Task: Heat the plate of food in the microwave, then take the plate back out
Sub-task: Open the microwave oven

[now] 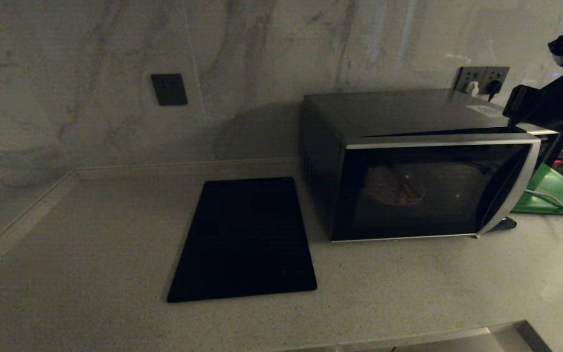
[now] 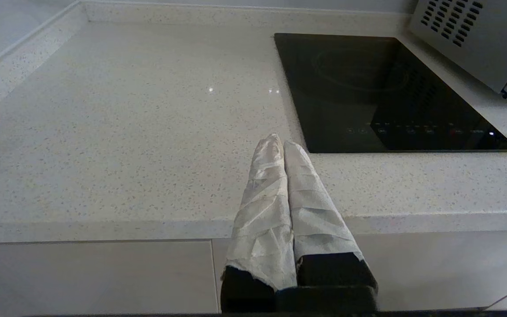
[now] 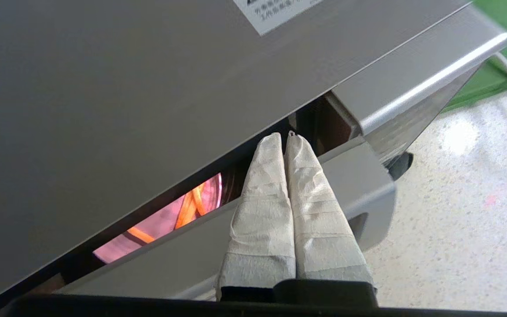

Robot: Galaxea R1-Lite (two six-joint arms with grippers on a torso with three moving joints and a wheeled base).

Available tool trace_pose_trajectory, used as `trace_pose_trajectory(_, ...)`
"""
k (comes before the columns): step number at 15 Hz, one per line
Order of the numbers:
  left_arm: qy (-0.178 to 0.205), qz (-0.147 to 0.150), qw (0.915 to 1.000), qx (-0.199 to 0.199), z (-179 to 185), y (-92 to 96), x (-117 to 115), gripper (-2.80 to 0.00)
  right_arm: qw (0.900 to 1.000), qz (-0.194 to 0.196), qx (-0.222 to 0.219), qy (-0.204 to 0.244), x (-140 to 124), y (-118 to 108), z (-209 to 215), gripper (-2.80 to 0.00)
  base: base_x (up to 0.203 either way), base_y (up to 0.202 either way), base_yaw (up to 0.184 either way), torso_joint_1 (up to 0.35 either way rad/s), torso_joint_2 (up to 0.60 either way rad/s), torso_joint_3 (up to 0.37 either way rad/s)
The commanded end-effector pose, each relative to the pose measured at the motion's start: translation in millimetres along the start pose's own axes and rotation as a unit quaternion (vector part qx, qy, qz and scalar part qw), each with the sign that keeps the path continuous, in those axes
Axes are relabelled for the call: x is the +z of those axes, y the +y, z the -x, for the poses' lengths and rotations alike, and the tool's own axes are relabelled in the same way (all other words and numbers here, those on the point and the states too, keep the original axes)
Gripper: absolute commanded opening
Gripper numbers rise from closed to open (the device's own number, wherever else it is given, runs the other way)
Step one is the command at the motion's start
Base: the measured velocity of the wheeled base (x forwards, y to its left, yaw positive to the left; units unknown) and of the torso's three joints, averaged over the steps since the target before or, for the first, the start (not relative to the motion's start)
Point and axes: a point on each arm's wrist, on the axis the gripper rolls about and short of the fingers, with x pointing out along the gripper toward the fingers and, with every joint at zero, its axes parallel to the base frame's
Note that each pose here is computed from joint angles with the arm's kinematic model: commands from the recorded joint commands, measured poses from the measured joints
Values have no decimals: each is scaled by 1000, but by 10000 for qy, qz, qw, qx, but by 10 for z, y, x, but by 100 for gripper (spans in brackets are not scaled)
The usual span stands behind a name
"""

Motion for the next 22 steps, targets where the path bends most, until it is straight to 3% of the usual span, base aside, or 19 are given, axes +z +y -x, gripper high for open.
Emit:
trace_pose_trajectory(1,6,7,10000,4,-1,0,1,-280,9999,1,-48,123,-36,-4,-32,-280,0,0,0,0,0,0)
trace_pose_trajectory(10,6,7,10000,4,-1,0,1,-280,9963,-370,-358,682,-114,-108,127,-280,0,0,0,0,0,0)
trace_pose_trajectory(15,6,7,10000,4,-1,0,1,-280,9952,-373,-406,812,-110,-160,364,-280,0,0,0,0,0,0)
trace_pose_trajectory(19,6,7,10000,4,-1,0,1,-280,9909,-385,-520,1182,-212,-241,609,-280,0,0,0,0,0,0)
trace_pose_trajectory(22,6,7,10000,4,-1,0,1,-280,9879,-466,-262,1453,-238,-278,888,-280,0,0,0,0,0,0)
